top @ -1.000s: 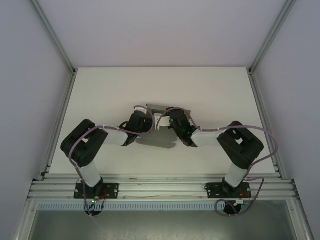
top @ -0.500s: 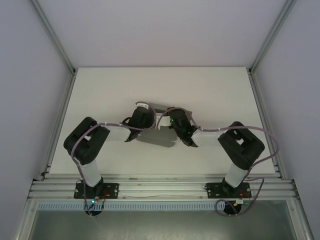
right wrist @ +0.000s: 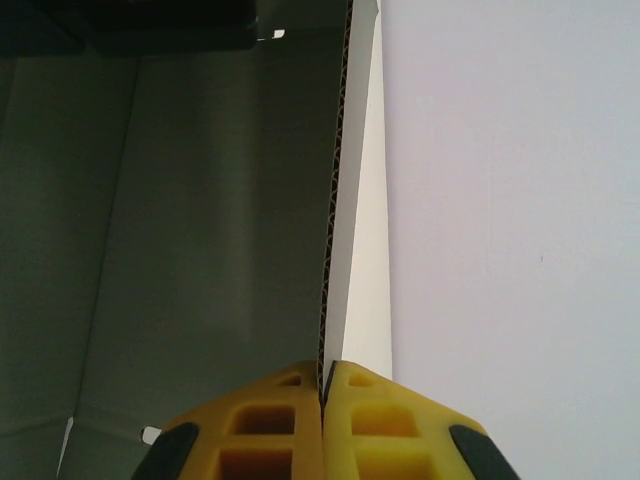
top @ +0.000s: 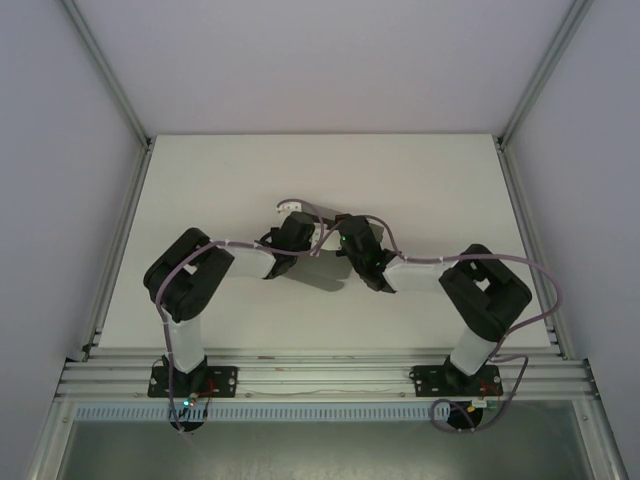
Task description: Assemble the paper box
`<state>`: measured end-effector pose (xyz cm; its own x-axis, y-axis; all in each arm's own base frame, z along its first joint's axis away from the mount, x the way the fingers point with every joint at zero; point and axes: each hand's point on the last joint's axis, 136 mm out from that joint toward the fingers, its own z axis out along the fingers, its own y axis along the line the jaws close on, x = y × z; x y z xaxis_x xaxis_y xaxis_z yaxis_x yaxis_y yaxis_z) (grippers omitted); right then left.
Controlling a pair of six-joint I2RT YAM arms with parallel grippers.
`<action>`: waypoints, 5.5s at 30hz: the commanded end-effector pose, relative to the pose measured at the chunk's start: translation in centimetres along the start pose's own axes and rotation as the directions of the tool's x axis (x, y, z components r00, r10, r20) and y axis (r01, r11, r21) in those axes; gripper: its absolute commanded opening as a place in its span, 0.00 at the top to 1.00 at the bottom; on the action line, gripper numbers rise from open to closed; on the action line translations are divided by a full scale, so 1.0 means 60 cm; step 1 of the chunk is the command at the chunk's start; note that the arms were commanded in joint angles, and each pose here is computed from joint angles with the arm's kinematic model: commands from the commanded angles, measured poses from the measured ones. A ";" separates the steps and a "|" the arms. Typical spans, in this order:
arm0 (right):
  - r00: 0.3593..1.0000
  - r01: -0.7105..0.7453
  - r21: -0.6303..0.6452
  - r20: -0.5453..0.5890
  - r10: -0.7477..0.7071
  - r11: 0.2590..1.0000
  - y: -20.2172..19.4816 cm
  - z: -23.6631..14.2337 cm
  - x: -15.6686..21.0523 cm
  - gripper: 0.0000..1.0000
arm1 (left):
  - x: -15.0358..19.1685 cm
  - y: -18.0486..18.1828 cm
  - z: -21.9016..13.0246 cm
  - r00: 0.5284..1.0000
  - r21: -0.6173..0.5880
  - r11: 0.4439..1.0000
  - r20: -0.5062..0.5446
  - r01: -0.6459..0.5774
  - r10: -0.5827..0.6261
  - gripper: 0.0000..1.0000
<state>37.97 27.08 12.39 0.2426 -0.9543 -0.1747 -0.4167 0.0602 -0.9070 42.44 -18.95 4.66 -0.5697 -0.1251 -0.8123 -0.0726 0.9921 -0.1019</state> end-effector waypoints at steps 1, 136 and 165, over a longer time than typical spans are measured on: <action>1.000 0.013 -0.148 -0.013 -0.015 0.989 0.073 -0.016 0.008 1.00 | 0.017 0.093 0.018 0.999 -0.228 0.973 0.021 0.039 -0.035 1.00; 0.170 -0.874 -0.486 -0.244 0.955 0.032 -0.075 -0.196 0.040 0.71 | -0.061 -0.103 -0.118 0.986 0.598 0.793 -0.167 0.115 -0.017 1.00; 0.196 -0.980 -0.037 -0.083 0.977 0.193 -0.103 -0.155 0.110 0.18 | -0.102 -0.015 -0.095 0.997 0.170 0.983 0.030 -0.070 0.066 1.00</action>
<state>33.47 19.22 18.42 -0.4797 -0.2188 -0.8497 -0.4441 0.8958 0.0200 40.56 -19.97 9.99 -0.6448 -0.0651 -0.7616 0.1141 0.9770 -0.1801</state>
